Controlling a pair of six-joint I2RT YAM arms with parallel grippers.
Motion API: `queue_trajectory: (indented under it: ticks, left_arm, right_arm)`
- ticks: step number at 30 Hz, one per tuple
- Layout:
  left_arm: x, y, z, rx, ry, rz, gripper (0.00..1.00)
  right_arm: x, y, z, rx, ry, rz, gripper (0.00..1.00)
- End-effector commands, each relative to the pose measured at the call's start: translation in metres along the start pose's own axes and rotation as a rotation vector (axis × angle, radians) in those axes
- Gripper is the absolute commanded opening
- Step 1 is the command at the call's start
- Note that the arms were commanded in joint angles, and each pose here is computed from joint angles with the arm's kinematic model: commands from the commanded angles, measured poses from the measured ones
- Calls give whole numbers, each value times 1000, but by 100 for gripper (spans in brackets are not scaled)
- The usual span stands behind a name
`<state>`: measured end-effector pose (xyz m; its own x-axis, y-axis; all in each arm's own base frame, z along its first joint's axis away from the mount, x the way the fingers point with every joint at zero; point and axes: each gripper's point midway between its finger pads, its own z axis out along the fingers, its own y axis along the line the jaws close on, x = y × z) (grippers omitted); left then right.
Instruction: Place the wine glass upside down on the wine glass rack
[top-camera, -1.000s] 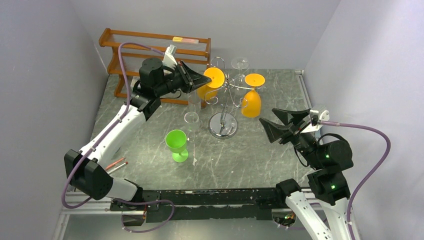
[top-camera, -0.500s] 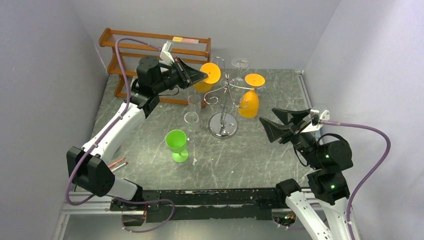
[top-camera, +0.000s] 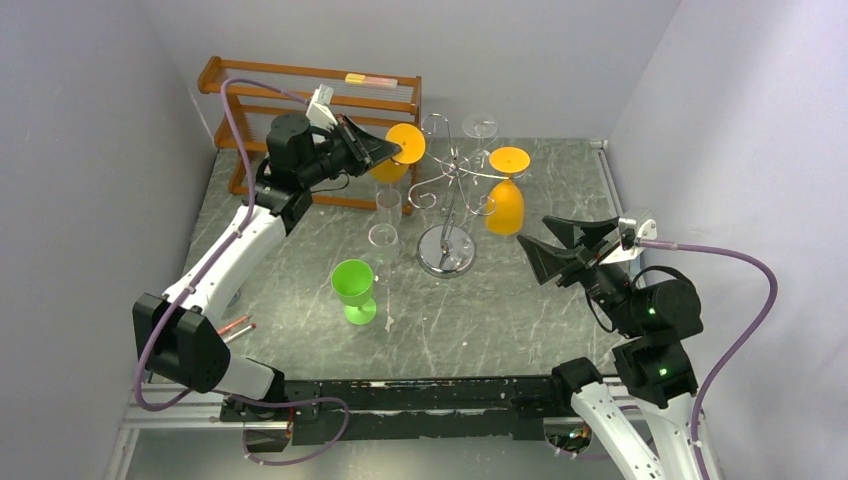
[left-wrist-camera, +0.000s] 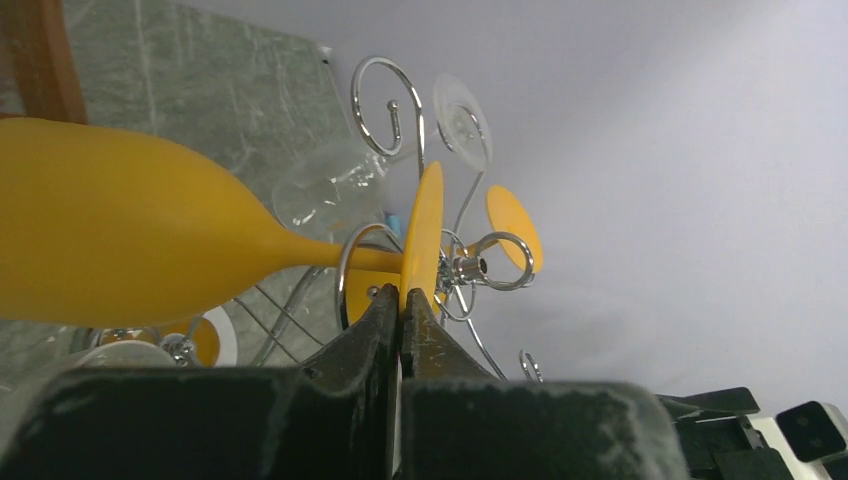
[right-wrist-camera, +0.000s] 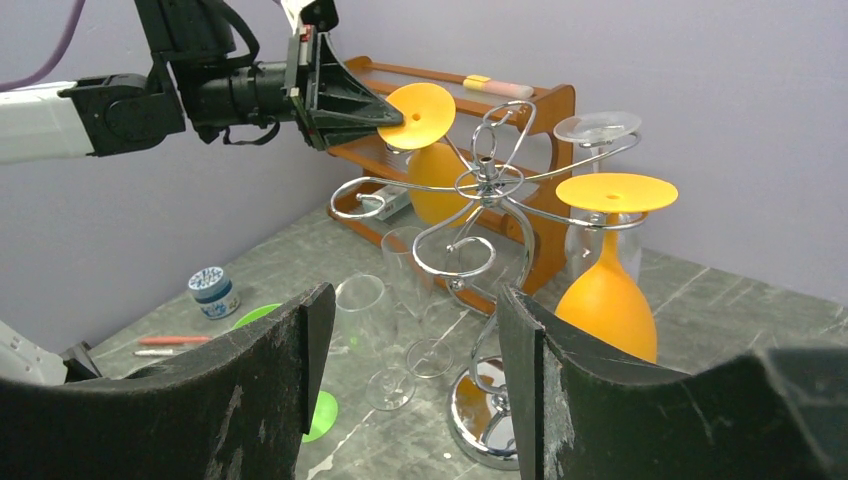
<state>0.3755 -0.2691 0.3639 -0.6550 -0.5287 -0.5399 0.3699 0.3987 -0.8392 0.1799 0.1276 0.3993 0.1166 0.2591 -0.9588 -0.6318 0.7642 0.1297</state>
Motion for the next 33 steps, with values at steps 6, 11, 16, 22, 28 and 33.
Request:
queue_trajectory:
  ticks: [6, 11, 16, 22, 28, 33]
  left_arm:
    - [-8, 6, -21, -83, -42, 59, 12]
    - [-3, 20, -30, -163, -31, 64, 31]
    - [1, 26, -39, -205, -13, 69, 48]
    - [0, 28, -59, -275, -20, 125, 75]
    - [-5, 38, -90, -409, -36, 236, 89]
    - [7, 58, -107, -486, -11, 276, 89]
  right_arm:
    - [1, 0, 4, -9, -2, 2, 64]
    - [1, 0, 5, -12, 2, 0, 64]
    - [1, 0, 5, -12, 5, 0, 64]
    - [1, -3, 7, 8, 11, 30, 64]
    - [9, -22, 9, 147, 68, 148, 64]
    - [27, -48, 1, 338, 134, 273, 64]
